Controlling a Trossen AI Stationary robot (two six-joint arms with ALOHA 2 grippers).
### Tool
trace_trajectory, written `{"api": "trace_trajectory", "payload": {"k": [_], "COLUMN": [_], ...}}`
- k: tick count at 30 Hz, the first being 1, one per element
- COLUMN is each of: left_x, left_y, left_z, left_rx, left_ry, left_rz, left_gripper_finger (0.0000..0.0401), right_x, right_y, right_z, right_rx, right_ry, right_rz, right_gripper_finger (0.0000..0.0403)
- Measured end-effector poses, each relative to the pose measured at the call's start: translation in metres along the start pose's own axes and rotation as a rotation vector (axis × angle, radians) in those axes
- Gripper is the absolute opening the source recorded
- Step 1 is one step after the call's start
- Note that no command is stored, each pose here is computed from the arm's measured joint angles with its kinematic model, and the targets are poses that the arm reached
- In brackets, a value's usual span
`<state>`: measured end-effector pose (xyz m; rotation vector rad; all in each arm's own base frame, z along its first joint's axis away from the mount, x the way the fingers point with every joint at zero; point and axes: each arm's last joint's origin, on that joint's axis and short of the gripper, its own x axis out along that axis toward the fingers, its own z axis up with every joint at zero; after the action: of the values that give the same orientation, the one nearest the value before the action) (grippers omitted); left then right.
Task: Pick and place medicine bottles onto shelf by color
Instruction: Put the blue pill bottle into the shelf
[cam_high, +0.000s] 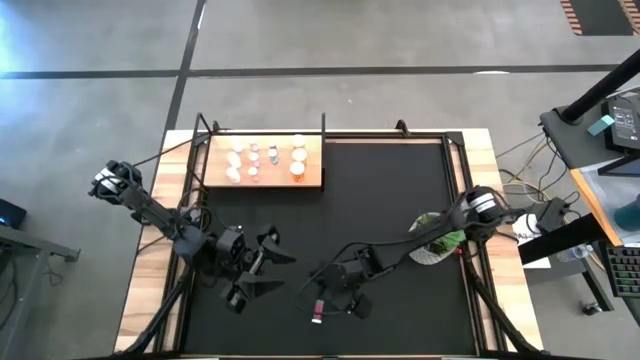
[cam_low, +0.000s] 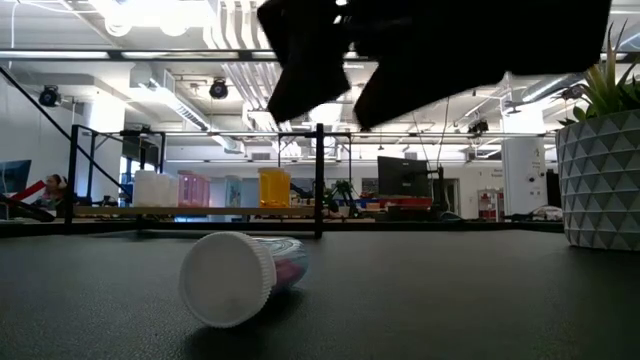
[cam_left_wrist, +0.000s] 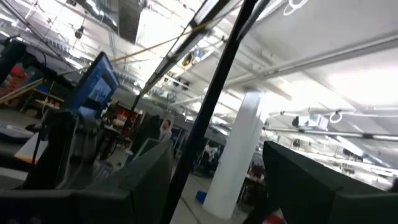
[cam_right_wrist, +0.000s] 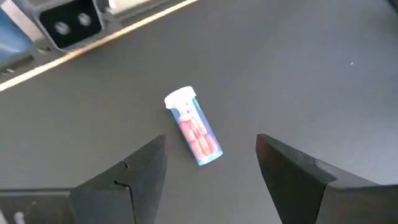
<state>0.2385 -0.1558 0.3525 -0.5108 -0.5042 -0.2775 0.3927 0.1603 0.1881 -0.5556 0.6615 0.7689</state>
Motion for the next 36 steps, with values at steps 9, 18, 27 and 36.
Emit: {"api": "trace_trajectory", "payload": {"k": [9, 18, 27, 36], "left_x": [0.000, 0.000, 0.000, 0.000], "left_y": [0.000, 0.001, 0.002, 0.002], "left_z": [0.001, 0.001, 0.001, 0.002], "left_rx": [-0.002, -0.004, -0.004, -0.005], "left_ry": [-0.007, -0.013, -0.017, -0.017], "left_rz": [0.015, 0.042, 0.059, 0.060], "left_gripper_finger": [0.0233, 0.0233, 0.0233, 0.0233], "right_x": [0.029, 0.052, 0.053, 0.061], "right_y": [-0.001, -0.006, -0.010, -0.008], "right_z": [-0.016, -0.028, -0.028, -0.036], "right_rx": [0.047, 0.063, 0.113, 0.173], "right_ry": [0.013, 0.018, -0.013, -0.003], "right_rz": [0.006, -0.005, 0.049, 0.091], "right_gripper_finger": [0.0233, 0.0233, 0.0217, 0.0209]}}
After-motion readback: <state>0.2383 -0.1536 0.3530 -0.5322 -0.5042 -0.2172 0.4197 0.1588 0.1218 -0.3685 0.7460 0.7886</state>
